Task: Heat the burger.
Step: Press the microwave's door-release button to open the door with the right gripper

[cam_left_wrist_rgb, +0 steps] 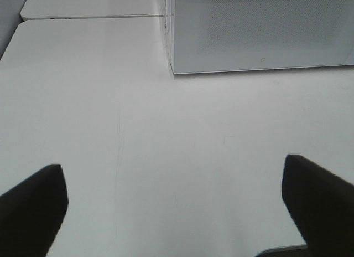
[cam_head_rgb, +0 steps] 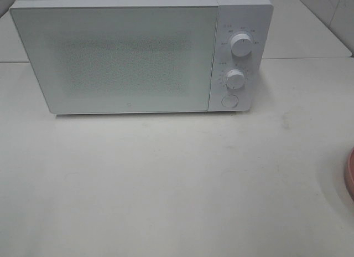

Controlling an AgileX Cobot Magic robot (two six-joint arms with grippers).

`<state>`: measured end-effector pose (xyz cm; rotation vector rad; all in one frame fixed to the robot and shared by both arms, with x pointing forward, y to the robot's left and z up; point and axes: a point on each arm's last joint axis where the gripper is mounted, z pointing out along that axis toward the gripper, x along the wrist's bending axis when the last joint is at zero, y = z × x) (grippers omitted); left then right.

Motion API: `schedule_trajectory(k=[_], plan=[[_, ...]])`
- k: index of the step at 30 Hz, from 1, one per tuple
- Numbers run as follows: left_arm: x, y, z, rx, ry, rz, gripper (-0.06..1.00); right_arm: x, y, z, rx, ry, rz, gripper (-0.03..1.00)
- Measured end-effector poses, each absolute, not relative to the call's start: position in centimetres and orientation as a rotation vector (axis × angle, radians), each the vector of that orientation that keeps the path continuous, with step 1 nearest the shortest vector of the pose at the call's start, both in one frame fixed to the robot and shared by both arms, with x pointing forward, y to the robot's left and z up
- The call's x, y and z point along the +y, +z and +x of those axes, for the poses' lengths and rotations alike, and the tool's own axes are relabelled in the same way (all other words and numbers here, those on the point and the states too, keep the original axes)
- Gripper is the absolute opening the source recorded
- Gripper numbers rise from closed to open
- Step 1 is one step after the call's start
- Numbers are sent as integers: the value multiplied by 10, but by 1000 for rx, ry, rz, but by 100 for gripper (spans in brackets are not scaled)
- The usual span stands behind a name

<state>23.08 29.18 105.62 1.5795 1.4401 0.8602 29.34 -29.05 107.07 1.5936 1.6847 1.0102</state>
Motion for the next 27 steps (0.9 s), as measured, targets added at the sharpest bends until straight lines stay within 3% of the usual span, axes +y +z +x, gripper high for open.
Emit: schedule_trajectory(k=[27], plan=[[292, 1056, 231, 1440, 860, 1579, 97, -280, 1071, 376, 1619, 1074, 1538, 75]])
